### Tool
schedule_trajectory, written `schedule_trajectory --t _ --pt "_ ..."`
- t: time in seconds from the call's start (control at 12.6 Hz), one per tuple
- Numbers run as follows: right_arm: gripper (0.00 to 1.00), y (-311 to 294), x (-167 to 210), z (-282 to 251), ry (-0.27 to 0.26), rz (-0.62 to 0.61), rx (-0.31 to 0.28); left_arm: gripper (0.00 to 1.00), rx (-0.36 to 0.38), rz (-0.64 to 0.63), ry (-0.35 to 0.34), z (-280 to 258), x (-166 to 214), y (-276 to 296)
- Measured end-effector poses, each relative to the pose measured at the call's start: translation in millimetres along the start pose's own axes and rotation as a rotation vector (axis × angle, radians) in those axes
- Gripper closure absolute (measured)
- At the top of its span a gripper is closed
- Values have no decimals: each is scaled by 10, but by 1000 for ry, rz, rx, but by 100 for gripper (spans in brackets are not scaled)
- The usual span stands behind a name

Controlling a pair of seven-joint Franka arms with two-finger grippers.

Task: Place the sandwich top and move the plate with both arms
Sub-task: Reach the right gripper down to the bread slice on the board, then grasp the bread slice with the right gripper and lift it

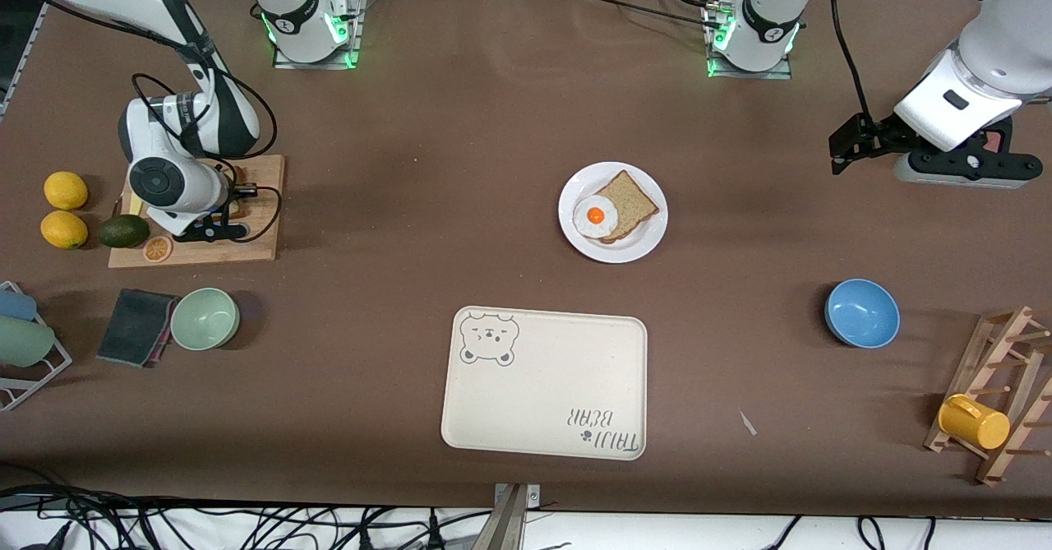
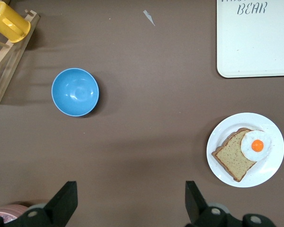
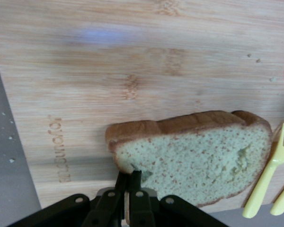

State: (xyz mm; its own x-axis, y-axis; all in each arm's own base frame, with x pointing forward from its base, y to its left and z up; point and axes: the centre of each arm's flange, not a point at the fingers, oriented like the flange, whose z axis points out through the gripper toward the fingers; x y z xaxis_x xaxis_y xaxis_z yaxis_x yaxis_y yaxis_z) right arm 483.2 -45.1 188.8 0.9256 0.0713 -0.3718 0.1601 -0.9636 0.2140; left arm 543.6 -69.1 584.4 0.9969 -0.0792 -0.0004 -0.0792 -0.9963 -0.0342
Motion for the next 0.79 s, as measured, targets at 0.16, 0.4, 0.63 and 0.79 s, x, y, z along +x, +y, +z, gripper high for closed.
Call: schedule_trajectory --t 0.16,0.4,0.63,0.79 --pt "95 37 44 -94 -11 6 -8 0 0 0 0 0 0 0" --pt "96 111 180 -613 -92 19 -43 0 0 0 0 0 0 0" --pt "96 -232 272 -1269 -126 -11 -34 0 0 0 0 0 0 0" --pt "96 -602 261 -1839 -134 -33 -52 0 0 0 0 0 0 -1"
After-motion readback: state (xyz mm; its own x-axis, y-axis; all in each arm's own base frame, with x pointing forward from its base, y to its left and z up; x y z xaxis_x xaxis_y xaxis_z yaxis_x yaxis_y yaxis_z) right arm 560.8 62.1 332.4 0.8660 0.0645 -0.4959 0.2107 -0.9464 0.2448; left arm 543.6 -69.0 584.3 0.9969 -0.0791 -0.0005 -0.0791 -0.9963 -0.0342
